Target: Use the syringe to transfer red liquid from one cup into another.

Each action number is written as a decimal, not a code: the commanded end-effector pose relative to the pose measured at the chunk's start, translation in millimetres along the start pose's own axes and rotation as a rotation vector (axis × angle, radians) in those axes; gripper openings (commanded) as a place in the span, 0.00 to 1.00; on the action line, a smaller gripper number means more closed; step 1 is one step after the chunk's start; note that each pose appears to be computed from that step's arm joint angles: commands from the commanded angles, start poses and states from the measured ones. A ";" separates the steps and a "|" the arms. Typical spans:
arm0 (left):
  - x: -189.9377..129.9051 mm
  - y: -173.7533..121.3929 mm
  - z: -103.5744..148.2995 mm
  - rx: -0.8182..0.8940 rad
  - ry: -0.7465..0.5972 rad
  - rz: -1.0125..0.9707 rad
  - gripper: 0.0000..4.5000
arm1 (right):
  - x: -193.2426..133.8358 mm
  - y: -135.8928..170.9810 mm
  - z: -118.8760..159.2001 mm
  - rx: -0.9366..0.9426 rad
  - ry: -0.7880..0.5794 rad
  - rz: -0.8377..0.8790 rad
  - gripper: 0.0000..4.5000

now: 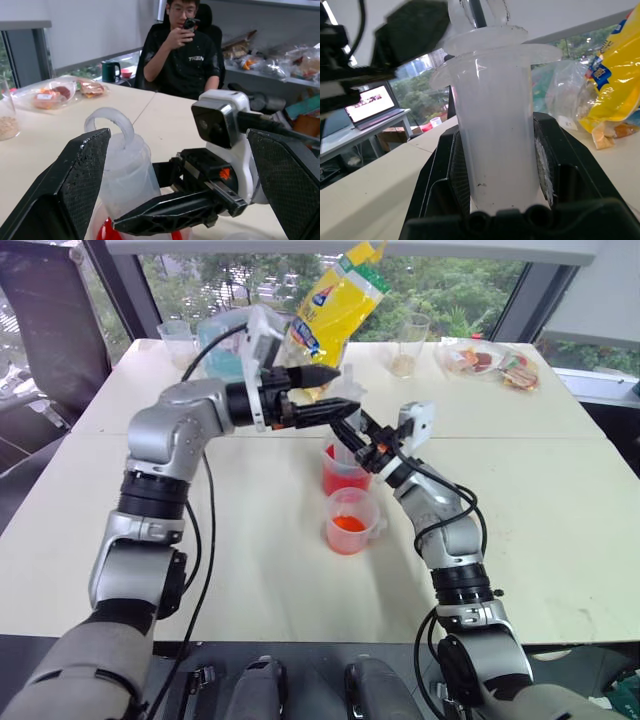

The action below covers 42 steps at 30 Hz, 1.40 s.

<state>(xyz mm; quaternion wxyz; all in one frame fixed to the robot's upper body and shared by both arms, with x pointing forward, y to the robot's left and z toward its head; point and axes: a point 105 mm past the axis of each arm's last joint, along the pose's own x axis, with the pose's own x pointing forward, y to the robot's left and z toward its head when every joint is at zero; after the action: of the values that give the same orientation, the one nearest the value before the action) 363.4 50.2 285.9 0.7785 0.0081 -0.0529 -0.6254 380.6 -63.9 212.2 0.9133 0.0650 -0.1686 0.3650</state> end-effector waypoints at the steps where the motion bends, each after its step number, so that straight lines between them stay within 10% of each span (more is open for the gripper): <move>1: 8.5 -2.7 12.7 0.048 -0.016 -0.030 1.00 | 3.7 3.9 12.2 -0.033 -0.040 0.024 0.30; 8: 22.7 1.6 9.1 0.017 -0.033 -0.043 0.94 | 3.9 4.8 11.9 -0.052 -0.032 0.036 0.30; 18: 29.5 4.0 11.2 0.008 -0.056 -0.053 0.01 | 3.0 6.4 9.0 -0.060 -0.018 0.049 0.30; 42: 18.9 20.1 72.1 0.160 -0.160 0.031 0.01 | -9.1 16.4 -21.8 -0.024 0.137 0.155 0.30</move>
<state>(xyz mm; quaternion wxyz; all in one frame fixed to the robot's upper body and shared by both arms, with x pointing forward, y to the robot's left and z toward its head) 391.8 32.9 293.8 0.7819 -0.0158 -0.0467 -0.6214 378.5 -71.1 207.6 0.9079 0.0272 -0.1495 0.3907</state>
